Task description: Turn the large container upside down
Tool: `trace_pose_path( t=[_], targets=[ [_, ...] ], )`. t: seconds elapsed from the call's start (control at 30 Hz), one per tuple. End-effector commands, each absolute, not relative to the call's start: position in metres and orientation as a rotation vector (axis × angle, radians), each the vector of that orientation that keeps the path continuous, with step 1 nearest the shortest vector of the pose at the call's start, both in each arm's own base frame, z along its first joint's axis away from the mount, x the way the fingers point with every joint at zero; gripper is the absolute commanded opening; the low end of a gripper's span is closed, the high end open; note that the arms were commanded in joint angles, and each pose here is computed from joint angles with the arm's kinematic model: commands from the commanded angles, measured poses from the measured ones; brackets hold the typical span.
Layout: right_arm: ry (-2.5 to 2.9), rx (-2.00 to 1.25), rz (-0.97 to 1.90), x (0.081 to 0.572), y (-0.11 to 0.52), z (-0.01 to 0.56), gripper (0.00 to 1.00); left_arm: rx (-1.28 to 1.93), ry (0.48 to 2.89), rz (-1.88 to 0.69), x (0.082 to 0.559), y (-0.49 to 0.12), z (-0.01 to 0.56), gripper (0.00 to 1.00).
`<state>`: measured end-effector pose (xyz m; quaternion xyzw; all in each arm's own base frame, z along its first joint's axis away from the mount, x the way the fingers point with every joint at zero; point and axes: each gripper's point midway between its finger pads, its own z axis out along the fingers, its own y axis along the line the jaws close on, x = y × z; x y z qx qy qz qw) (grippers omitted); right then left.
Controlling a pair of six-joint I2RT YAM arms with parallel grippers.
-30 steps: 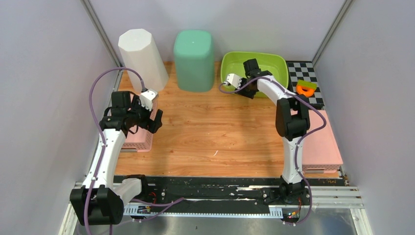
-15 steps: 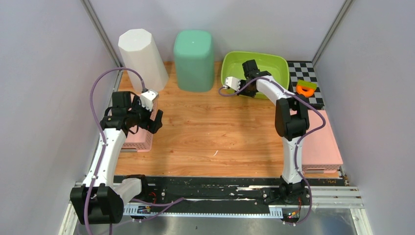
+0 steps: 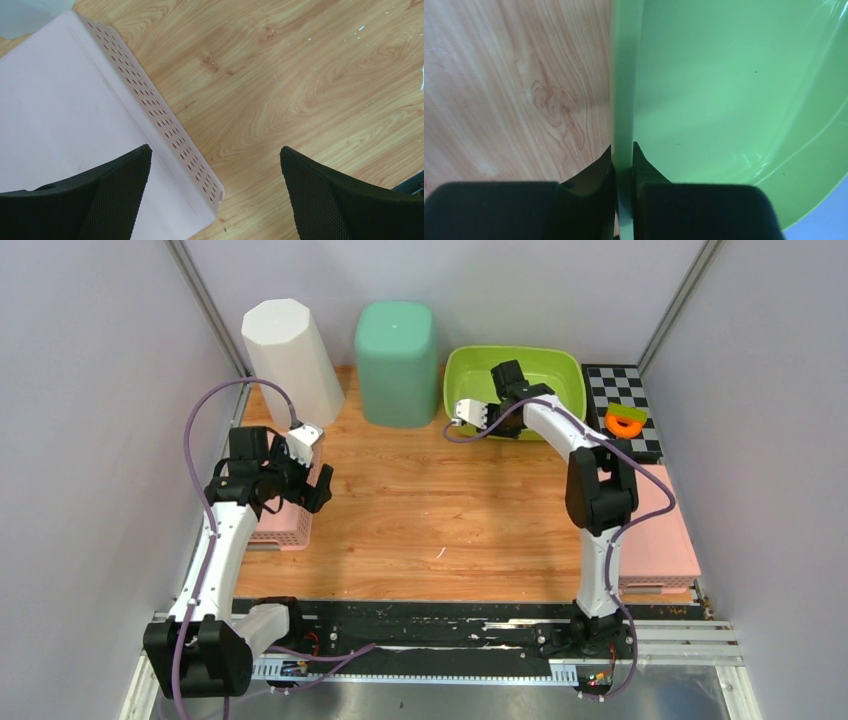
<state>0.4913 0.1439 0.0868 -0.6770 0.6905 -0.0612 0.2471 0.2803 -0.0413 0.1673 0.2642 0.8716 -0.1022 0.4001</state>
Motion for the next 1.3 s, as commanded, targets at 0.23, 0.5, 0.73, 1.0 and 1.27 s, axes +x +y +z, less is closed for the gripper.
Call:
trace_pose_path(
  t=[0.23, 0.5, 0.73, 1.0, 1.27],
  targets=[
    [1.748, -1.872, -0.294, 0.459, 0.151, 0.167, 0.02, 0.688, 2.196, -0.269, 0.279, -0.043, 0.164, 1.0],
    [1.791, -1.849, -0.246, 0.413, 0.143, 0.197, 0.03, 0.687, 2.197, -0.271, 0.278, -0.043, 0.164, 1.0],
    [1.701, -1.866, -0.103, 0.354, 0.161, 0.224, 0.02, 0.692, 2.193, -0.274, 0.277, -0.044, 0.166, 1.0],
    [1.589, -1.908, 0.067, 0.29, 0.188, 0.243, 0.02, 0.732, 2.173, -0.281, 0.274, -0.046, 0.168, 1.0],
    [1.593, -2.058, 0.217, 0.229, 0.208, 0.233, 0.02, 0.852, 2.077, -0.293, 0.262, -0.055, 0.18, 1.0]
  ],
)
